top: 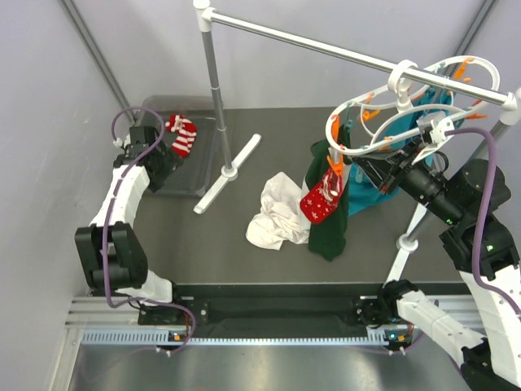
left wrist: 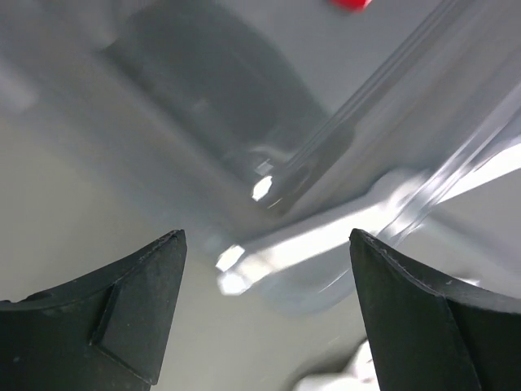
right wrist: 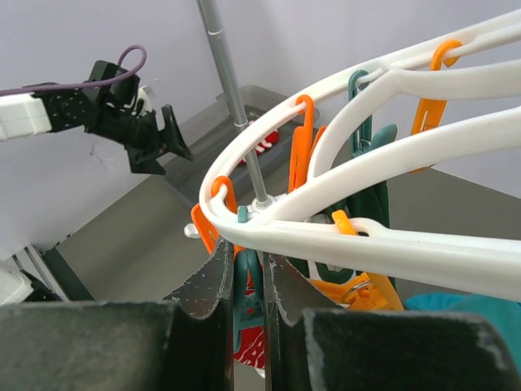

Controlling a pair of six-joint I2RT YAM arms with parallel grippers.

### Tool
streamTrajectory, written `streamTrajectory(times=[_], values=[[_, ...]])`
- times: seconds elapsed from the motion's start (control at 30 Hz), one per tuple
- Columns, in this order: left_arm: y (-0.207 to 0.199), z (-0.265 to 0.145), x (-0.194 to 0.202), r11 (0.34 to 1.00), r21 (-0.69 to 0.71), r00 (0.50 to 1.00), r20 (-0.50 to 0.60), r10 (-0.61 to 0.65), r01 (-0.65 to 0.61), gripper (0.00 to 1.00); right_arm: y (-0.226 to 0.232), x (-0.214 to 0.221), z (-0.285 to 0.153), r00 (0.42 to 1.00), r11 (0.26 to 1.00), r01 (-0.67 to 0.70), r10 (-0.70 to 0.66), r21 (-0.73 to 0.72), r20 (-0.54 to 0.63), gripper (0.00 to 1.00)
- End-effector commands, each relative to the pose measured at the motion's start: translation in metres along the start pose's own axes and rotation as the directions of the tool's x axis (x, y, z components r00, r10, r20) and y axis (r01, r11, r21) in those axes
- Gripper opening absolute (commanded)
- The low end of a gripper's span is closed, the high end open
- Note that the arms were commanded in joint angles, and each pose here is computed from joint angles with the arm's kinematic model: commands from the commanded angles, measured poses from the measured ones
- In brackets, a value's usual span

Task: Clip the socks to the hanger
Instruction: Adjust the sock in the bin.

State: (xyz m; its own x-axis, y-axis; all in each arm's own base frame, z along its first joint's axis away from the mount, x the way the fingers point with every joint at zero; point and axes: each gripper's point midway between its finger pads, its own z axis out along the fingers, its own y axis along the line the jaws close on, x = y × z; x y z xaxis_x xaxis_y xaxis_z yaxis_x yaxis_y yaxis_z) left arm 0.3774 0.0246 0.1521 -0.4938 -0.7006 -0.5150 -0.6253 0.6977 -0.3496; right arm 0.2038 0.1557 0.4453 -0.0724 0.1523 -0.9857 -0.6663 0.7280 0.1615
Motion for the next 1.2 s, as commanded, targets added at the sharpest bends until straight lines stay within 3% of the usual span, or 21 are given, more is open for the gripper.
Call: streamTrajectory(times=[0.0,0.1,0.27,0.3,0.37,0.47,0.53,0.57,0.73,1.0,1.13,1.17], values=[[-0.038,-0.001,-0.042,0.986,0.107,0.986,0.095,-0.135,0.124,0.86,0.006,0.028,0.002,0.995,0.998,-0.053,0.049,-0.039,-0.089,0.00],[-0.065,0.010,-0.082,0.971,0.212,0.958,0.239,-0.160,0.109,0.85,0.007,0.030,0.003,0.995,0.998,-0.043,0.038,-0.050,-0.095,0.00],[-0.095,0.053,-0.121,0.961,0.275,0.924,0.364,-0.118,0.015,0.77,0.007,0.037,0.007,0.993,0.997,-0.043,0.036,-0.066,-0.116,0.00],[-0.112,0.050,-0.141,0.944,0.328,0.891,0.435,-0.129,-0.023,0.76,0.008,0.039,0.007,0.992,0.997,-0.046,0.038,-0.068,-0.119,0.00],[-0.117,0.079,-0.145,0.941,0.323,0.876,0.478,-0.073,-0.098,0.75,0.008,0.039,0.009,0.993,0.996,-0.049,0.040,-0.075,-0.114,0.00],[-0.133,0.104,-0.173,0.939,0.329,0.828,0.551,-0.101,-0.104,0.75,0.013,0.038,0.010,0.994,0.993,-0.051,0.041,-0.103,-0.105,0.00],[-0.136,0.139,-0.168,0.942,0.310,0.840,0.539,-0.065,-0.126,0.75,0.013,0.039,0.012,0.993,0.993,-0.052,0.040,-0.108,-0.110,0.00],[-0.149,0.137,-0.181,0.935,0.325,0.828,0.556,-0.071,-0.139,0.75,0.012,0.041,0.013,0.992,0.993,-0.055,0.042,-0.105,-0.120,0.00],[-0.132,0.198,-0.161,0.975,0.186,0.867,0.497,0.015,-0.123,0.75,0.012,0.042,0.015,0.991,0.992,-0.068,0.055,-0.107,-0.126,0.00],[-0.125,0.227,-0.122,0.971,0.129,0.894,0.431,0.126,-0.199,0.66,0.016,0.044,0.013,0.989,0.988,-0.095,0.080,-0.119,-0.128,0.00],[-0.123,0.232,-0.103,0.966,0.118,0.901,0.400,0.167,-0.231,0.59,0.017,0.046,0.014,0.987,0.987,-0.106,0.089,-0.122,-0.132,0.00],[-0.119,0.233,-0.101,0.966,0.107,0.901,0.397,0.177,-0.237,0.53,0.017,0.045,0.013,0.988,0.987,-0.105,0.089,-0.123,-0.126,0.00]])
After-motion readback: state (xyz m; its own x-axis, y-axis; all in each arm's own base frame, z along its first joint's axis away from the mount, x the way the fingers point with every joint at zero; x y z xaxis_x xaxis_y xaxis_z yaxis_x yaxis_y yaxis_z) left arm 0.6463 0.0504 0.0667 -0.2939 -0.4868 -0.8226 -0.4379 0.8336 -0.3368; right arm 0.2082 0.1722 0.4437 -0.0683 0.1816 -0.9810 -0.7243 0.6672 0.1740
